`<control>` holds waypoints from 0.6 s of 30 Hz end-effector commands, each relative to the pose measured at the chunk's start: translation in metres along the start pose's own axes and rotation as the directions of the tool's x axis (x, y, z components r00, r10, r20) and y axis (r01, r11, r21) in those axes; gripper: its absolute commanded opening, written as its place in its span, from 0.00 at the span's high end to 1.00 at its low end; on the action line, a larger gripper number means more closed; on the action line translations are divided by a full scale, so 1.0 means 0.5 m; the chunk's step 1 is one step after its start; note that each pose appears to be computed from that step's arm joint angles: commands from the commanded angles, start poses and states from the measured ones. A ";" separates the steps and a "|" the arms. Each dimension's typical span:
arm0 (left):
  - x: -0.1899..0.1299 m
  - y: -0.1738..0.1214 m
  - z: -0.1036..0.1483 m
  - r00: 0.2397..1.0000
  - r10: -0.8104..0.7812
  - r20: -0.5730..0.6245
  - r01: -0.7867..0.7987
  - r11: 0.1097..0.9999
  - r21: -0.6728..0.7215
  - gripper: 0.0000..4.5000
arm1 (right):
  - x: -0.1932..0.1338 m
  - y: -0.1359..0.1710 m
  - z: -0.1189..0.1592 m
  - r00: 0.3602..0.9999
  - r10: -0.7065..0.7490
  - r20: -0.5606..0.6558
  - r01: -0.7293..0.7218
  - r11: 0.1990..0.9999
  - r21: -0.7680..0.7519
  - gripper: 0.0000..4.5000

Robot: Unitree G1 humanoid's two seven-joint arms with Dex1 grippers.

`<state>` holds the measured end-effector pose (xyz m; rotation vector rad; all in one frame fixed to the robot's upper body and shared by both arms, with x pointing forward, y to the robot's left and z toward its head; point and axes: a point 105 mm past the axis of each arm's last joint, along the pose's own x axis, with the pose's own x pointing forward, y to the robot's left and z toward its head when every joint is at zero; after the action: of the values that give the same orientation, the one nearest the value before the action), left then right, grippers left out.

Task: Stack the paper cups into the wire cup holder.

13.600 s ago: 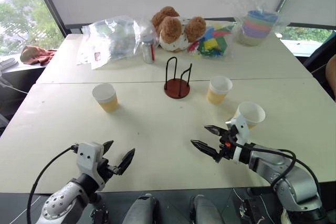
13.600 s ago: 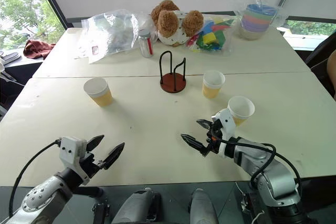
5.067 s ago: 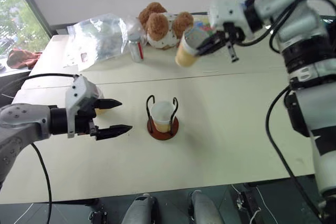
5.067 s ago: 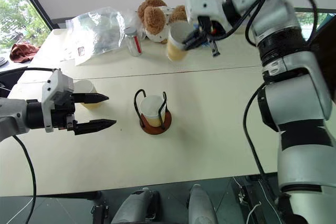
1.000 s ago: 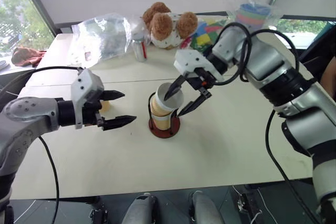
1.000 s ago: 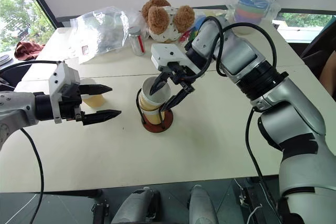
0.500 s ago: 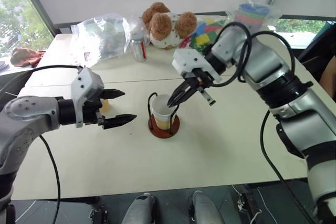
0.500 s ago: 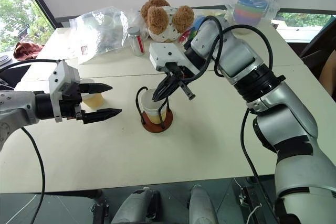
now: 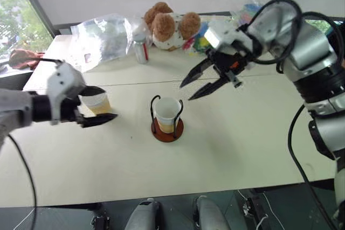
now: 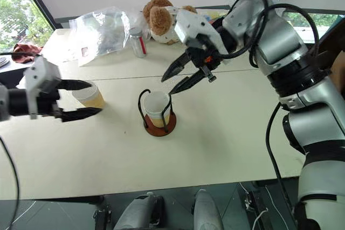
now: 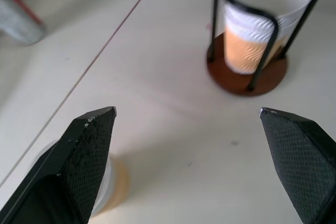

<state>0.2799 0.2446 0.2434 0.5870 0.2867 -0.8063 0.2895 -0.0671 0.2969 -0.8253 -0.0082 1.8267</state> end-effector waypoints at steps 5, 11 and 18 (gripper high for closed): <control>-0.027 0.066 -0.057 0.985 0.065 -0.161 -0.024 0.969 0.247 0.00 | -0.001 0.020 -0.017 0.967 -0.233 0.100 0.210 0.957 0.199 0.01; -0.004 0.099 -0.101 0.982 0.046 -0.181 0.001 0.968 0.252 0.00 | 0.000 0.037 -0.020 0.905 -0.392 0.165 0.314 0.878 0.362 0.01; 0.048 0.117 -0.093 0.987 -0.020 -0.158 0.066 0.954 0.292 0.00 | 0.000 0.040 -0.020 0.851 -0.497 0.169 0.392 0.816 0.424 0.01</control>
<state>0.3371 0.2901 0.2132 0.8966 0.3246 -0.8415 0.2847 -0.0798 0.2689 -0.2538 0.0385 1.4124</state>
